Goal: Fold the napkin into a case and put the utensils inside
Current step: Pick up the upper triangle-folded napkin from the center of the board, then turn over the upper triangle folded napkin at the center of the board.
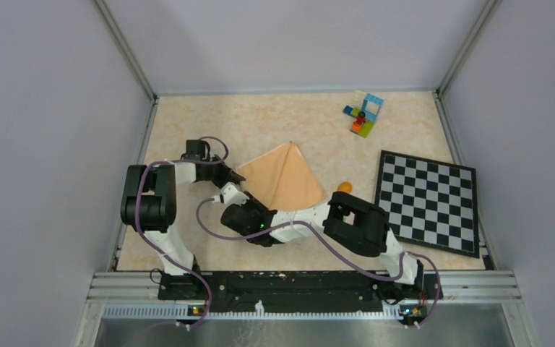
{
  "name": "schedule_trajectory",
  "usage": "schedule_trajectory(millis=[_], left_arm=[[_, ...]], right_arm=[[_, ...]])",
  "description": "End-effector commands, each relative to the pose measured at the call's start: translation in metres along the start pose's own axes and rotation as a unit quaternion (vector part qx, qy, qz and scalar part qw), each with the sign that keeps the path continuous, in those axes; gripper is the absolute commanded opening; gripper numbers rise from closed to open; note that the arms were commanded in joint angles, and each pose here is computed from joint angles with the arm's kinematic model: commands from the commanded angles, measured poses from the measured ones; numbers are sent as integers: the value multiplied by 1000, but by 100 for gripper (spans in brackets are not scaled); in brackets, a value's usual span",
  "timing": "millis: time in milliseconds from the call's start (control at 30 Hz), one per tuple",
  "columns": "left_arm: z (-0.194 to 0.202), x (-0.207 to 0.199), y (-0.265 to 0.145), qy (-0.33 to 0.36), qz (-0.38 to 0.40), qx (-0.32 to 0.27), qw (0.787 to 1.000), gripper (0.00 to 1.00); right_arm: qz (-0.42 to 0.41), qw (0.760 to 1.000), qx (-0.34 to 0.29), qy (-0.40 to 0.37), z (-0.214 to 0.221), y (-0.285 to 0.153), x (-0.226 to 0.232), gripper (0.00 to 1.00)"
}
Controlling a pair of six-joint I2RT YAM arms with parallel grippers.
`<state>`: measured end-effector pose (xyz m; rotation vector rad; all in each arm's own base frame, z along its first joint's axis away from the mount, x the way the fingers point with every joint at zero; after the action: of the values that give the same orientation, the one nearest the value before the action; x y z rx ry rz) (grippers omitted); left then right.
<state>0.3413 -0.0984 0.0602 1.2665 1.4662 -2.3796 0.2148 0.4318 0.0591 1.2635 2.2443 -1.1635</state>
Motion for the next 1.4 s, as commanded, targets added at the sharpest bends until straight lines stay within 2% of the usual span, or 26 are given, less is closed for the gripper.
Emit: schedule_trajectory(millis=[0,100,233,400,467,567,667,767,900,967,1000,1067,1133,1200,1300,1367], left_arm=[[-6,-2,-1,2,-13,-18,1000,0],[-7,0,1,1,-16,-18,1000,0],[-7,0,0,0,-16,-20,1000,0],[-7,-11,-16,26,-10,-47,999,0],[-5,-22,-34,47,-6,-71,996,0],[-10,-28,-70,56,-2,-118,991,0],[-6,-28,-114,54,-17,-166,985,0],[-2,-35,-177,46,-30,-237,970,0],[9,-62,-272,109,-20,-399,910,0],[17,-76,-301,145,2,-438,887,0],[19,-82,-307,157,10,-441,884,0],[15,-87,-300,173,8,-428,887,0],[3,-88,-276,182,-9,-403,897,0],[-9,-91,-239,197,-29,-376,905,0],[-13,-104,-175,243,-101,-370,891,0],[-13,-111,-128,262,-123,-334,897,0]], right_arm=[[2,1000,12,13,5,-19,1,34],[3,1000,15,18,9,-23,-1,22],[5,1000,13,23,10,-27,-6,1],[-38,999,-7,26,-4,-39,-9,0],[-83,995,-36,48,-18,-53,-12,0],[-187,973,-108,86,-52,-86,-13,0],[-289,928,-183,146,-94,-120,-11,0],[-396,864,-240,200,-131,-150,0,0],[-530,744,-299,277,-176,-191,10,0],[-590,679,-315,304,-188,-206,13,0],[-613,650,-316,317,-190,-209,14,0],[-656,597,-310,342,-189,-206,15,0],[-673,566,-300,369,-177,-194,17,0],[-677,550,-280,400,-159,-174,18,0],[-673,528,-257,450,-127,-140,12,0],[-660,531,-239,476,-102,-118,8,0]])
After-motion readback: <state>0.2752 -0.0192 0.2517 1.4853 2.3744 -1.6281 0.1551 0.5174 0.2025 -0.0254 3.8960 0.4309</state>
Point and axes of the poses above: each gripper's point midway between its finger pads, its own y axis out along the fingers, its own x axis along the line the jaws close on, z = x × y, the point moved 5 cm from there along -y, back along the fingers, and after that the axes turned 14 degrees about -y, right-handed, at the moved point
